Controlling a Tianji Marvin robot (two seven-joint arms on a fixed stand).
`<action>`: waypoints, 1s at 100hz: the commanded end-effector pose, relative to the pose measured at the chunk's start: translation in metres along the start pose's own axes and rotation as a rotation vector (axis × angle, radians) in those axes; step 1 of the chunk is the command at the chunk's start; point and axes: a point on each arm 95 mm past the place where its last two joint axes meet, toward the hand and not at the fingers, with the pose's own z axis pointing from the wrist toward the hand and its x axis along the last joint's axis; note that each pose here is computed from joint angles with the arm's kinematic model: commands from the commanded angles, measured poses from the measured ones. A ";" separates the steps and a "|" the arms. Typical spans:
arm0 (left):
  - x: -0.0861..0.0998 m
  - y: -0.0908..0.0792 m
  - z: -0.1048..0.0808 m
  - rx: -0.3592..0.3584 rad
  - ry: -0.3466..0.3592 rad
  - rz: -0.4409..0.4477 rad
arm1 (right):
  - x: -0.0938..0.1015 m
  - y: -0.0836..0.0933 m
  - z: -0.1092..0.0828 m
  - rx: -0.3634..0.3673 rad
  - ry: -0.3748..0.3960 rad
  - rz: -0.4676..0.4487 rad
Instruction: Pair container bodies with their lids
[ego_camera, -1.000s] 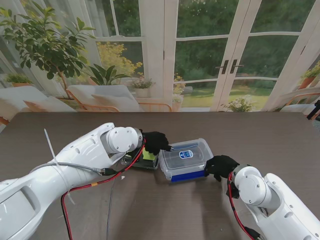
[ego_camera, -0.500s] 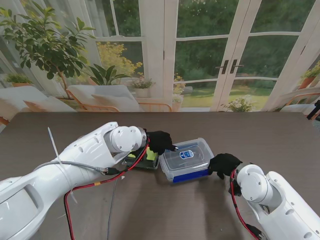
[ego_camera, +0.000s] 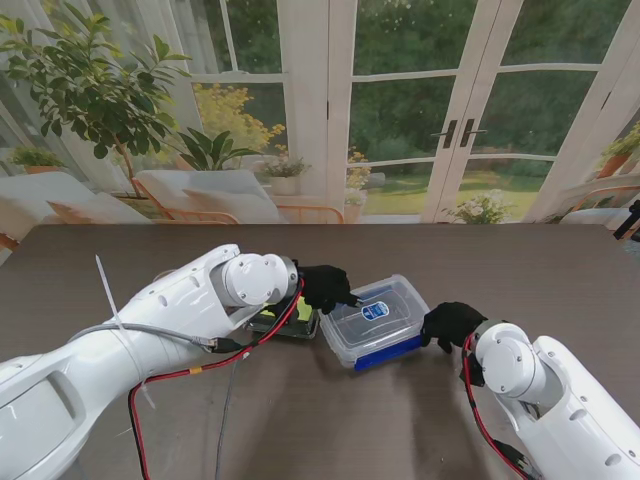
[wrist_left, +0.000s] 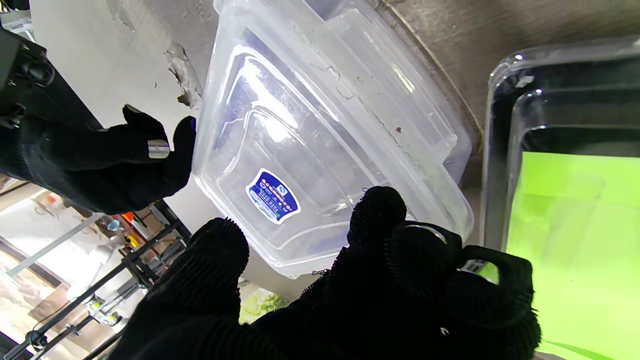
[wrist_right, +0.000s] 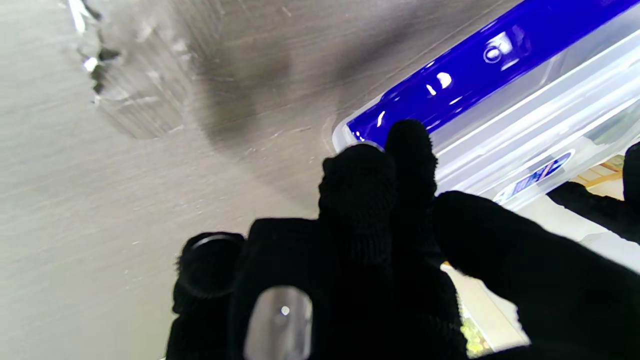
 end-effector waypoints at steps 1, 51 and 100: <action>0.014 0.014 0.005 -0.054 0.037 -0.001 | -0.010 -0.011 0.004 0.032 -0.037 0.002; 0.023 0.030 -0.008 -0.082 0.066 0.002 | -0.013 -0.003 0.009 0.019 -0.051 -0.007; 0.022 0.039 -0.021 -0.062 0.071 -0.021 | -0.012 0.002 0.009 0.019 -0.048 -0.029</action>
